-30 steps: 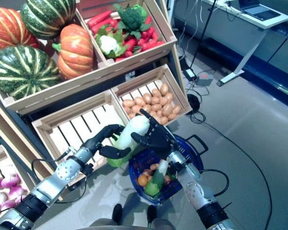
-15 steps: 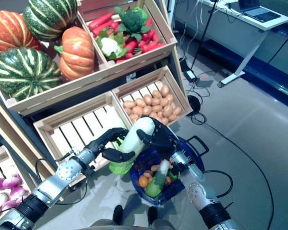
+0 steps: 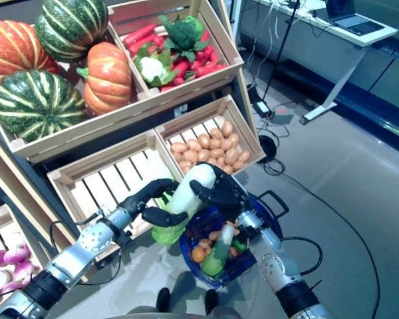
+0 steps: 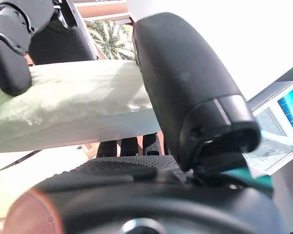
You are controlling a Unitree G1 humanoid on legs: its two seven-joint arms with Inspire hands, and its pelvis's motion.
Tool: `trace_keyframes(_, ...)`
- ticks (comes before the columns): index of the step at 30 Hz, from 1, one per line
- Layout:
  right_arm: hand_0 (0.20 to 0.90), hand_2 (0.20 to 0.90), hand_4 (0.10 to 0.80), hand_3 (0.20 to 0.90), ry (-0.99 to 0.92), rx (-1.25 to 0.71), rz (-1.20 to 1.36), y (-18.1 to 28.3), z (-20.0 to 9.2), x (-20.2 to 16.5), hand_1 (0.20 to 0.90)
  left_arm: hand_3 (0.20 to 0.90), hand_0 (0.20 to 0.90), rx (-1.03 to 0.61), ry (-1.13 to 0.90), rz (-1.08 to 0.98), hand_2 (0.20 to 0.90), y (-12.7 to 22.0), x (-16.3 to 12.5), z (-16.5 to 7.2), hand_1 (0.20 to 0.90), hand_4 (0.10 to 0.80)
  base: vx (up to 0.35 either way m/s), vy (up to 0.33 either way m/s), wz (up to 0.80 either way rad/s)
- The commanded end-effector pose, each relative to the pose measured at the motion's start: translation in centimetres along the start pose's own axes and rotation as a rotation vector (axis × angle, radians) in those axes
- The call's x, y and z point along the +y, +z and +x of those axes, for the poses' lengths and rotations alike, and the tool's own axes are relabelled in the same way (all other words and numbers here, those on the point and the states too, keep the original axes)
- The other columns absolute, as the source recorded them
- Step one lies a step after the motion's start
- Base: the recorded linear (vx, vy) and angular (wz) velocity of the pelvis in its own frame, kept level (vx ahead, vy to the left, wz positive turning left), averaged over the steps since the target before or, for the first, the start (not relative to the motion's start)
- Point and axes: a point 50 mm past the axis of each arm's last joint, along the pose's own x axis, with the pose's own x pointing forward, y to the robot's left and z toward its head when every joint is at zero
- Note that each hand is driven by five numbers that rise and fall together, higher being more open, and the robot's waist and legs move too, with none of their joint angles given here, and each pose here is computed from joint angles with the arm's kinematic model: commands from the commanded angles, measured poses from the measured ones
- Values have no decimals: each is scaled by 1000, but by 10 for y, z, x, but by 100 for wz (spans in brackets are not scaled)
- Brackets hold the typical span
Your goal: Put vegetables into the basket
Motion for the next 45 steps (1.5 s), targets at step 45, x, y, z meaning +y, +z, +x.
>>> trace_keyframes(45, 300, 300, 400, 300, -600, -1123, -17, 204, -31, -67, 300, 900, 900, -846, 860, 16, 900, 128, 128, -34, 900, 800, -84, -26, 3)
